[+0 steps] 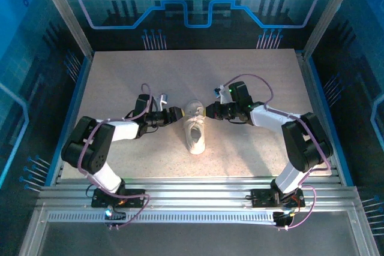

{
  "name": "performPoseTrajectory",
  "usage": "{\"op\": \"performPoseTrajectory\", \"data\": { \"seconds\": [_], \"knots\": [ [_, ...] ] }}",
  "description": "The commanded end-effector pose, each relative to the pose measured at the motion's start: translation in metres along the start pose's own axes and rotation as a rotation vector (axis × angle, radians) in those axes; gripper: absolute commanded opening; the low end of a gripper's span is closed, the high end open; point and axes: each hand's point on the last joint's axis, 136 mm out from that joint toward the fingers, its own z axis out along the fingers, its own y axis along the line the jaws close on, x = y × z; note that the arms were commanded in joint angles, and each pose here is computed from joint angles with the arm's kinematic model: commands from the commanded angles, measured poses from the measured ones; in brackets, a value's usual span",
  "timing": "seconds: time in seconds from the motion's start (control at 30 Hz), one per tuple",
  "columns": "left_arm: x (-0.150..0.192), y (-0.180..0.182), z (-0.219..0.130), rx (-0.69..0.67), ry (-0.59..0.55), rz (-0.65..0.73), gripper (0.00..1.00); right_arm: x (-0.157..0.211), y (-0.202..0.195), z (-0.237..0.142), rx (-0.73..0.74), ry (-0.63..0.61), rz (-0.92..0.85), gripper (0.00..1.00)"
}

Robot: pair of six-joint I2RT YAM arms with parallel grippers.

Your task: Tie the shoes

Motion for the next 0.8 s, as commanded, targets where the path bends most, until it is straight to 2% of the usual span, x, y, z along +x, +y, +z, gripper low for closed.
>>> {"op": "performPoseTrajectory", "data": {
  "seconds": [0.0,0.13,0.23,0.27,0.37,0.43,0.77],
  "knots": [
    [-0.01,-0.021,0.01,0.111,-0.023,-0.026,0.65,-0.002,0.008,0.0,-0.01,-0.009,-0.027,0.0],
    [-0.01,-0.026,0.019,0.159,-0.025,-0.058,0.64,-0.002,0.008,0.0,-0.012,-0.009,-0.025,0.0],
    [-0.009,-0.03,0.023,0.197,-0.024,-0.08,0.56,-0.001,0.007,0.001,-0.008,-0.009,-0.023,0.0],
    [-0.008,-0.031,0.023,0.209,-0.024,-0.085,0.51,-0.001,0.007,0.0,-0.007,-0.011,-0.023,0.0],
    [-0.008,-0.034,0.02,0.232,-0.031,-0.077,0.16,-0.002,0.008,-0.003,-0.001,-0.021,-0.027,0.0],
    [-0.009,-0.035,0.016,0.223,-0.035,-0.059,0.0,-0.002,0.008,-0.006,0.004,-0.03,-0.03,0.0],
    [0.008,-0.015,0.01,0.101,0.022,0.018,0.0,0.007,-0.006,-0.014,0.054,-0.025,-0.016,0.0]
  ]
}}
